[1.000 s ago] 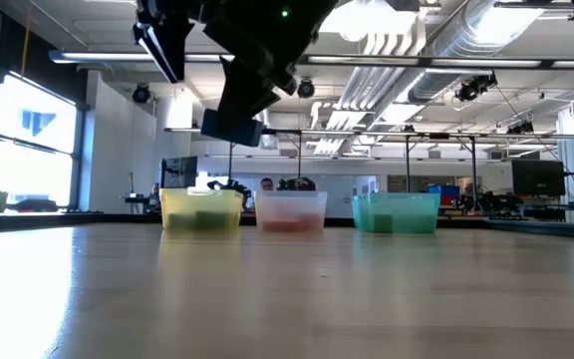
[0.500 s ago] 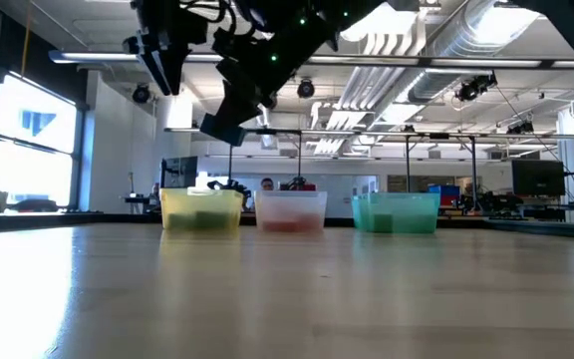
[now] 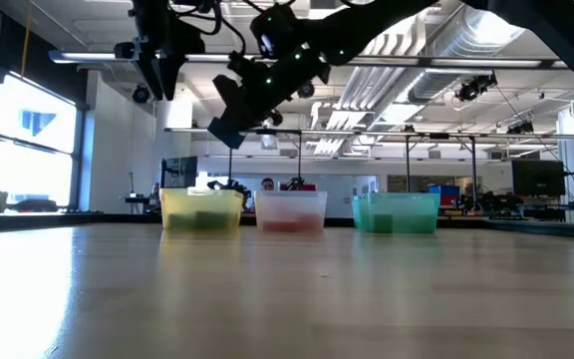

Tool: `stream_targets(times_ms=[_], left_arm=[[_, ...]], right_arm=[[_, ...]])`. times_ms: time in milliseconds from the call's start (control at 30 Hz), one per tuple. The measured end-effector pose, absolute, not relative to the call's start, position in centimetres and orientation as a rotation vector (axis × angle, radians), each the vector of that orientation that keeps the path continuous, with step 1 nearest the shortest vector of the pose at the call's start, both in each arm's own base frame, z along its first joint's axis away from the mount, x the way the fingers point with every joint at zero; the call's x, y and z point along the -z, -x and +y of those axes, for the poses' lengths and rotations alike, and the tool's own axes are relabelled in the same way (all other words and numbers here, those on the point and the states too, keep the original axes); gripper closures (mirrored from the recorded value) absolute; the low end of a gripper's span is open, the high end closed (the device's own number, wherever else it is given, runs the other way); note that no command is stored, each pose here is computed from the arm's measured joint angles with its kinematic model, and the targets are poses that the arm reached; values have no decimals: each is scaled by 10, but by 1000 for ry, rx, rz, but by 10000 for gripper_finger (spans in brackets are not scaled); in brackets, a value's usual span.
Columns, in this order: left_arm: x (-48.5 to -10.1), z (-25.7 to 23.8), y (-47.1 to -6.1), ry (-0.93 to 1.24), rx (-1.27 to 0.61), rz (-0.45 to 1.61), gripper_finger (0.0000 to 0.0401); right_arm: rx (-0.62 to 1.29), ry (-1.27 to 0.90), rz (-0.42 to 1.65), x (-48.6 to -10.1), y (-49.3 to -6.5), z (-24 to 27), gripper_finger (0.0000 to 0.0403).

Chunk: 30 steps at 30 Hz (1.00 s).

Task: Sort & place blocks by color
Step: Put the blue block into the yellow bin

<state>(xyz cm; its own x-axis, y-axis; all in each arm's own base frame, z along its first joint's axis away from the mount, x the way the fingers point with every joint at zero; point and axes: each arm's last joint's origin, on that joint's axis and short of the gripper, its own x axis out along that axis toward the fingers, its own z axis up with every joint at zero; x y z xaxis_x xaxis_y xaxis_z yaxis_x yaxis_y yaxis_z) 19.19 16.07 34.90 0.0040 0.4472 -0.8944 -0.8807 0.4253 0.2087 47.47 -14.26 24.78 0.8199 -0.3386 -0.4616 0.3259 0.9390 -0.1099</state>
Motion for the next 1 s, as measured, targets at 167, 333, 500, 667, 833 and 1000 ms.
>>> stream_targets(times_ms=[167, 333, 500, 667, 833, 1000], left_arm=[[-349, 161, -192, 488, -1100, 1138, 268], [-349, 160, -192, 492, -1096, 1138, 268], [-348, 160, -193, 515, -1087, 1132, 268], [-348, 159, -193, 525, -1075, 1132, 268], [-348, 159, -193, 531, -1068, 1132, 268], [-348, 159, -194, 554, -1035, 1132, 268]], right_arm=[[338, -13, 457, -237, -481, -148, 385], [309, -38, 473, -220, -486, -148, 384], [271, -54, 495, -198, -493, -149, 384], [266, -55, 500, -195, -494, -149, 384], [281, -49, 480, -197, -494, -151, 365], [282, -49, 486, -196, -494, -151, 325]])
